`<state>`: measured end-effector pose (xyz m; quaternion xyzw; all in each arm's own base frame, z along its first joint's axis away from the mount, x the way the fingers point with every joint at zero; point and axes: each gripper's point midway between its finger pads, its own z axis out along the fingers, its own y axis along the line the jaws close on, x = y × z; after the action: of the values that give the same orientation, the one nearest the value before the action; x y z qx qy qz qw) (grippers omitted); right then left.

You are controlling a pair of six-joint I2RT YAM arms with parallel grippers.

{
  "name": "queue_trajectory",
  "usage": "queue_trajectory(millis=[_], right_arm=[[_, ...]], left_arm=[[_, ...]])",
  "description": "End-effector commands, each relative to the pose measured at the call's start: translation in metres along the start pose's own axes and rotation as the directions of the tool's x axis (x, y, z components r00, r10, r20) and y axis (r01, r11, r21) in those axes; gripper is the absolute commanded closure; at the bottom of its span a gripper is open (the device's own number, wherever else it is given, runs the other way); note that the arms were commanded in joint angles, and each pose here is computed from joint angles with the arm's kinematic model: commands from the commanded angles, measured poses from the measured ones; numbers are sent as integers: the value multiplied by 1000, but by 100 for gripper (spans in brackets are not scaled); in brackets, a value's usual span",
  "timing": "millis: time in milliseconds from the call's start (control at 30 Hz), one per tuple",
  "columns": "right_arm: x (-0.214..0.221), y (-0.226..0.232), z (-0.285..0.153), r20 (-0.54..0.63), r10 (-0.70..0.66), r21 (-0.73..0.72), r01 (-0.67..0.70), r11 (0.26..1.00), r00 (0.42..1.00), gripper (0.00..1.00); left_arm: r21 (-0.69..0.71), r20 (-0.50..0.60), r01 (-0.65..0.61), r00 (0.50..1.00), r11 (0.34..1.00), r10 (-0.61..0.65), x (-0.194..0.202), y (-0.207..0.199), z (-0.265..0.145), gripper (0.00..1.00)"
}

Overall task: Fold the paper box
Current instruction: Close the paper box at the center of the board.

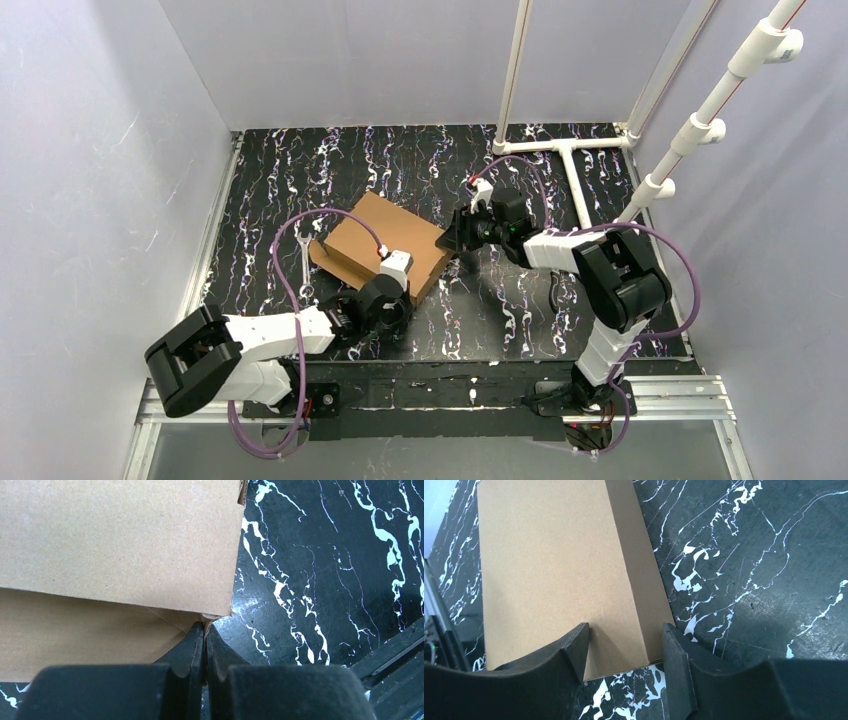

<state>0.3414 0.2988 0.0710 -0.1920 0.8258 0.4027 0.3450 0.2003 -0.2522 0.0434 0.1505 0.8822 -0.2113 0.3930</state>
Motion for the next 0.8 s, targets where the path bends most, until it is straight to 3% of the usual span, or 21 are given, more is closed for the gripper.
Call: queue_trajectory(millis=[0, 200, 367, 533, 667, 767], right_arm=[[38, 20, 5, -54, 27, 12, -26, 1000, 998, 50], [50, 23, 12, -70, 22, 28, -20, 999, 997, 50], [58, 25, 16, -96, 3, 40, 1, 999, 995, 51], [59, 23, 18, -102, -8, 61, 14, 998, 995, 51], [59, 21, 20, -106, -9, 69, 16, 997, 994, 51], [59, 21, 20, -108, -11, 67, 19, 998, 994, 50]], left_arm=[[43, 198, 135, 970, 990, -141, -72, -27, -5, 100], [35, 240, 175, 954, 984, -178, -90, -29, -8, 100], [43, 258, 125, 957, 991, -132, -110, -40, -10, 100], [56, 212, 20, 977, 998, -32, -121, -54, -14, 100], [161, 177, -155, 976, 975, 126, -112, -74, -6, 100], [80, 100, -86, 992, 993, 78, -98, -43, 9, 100]])
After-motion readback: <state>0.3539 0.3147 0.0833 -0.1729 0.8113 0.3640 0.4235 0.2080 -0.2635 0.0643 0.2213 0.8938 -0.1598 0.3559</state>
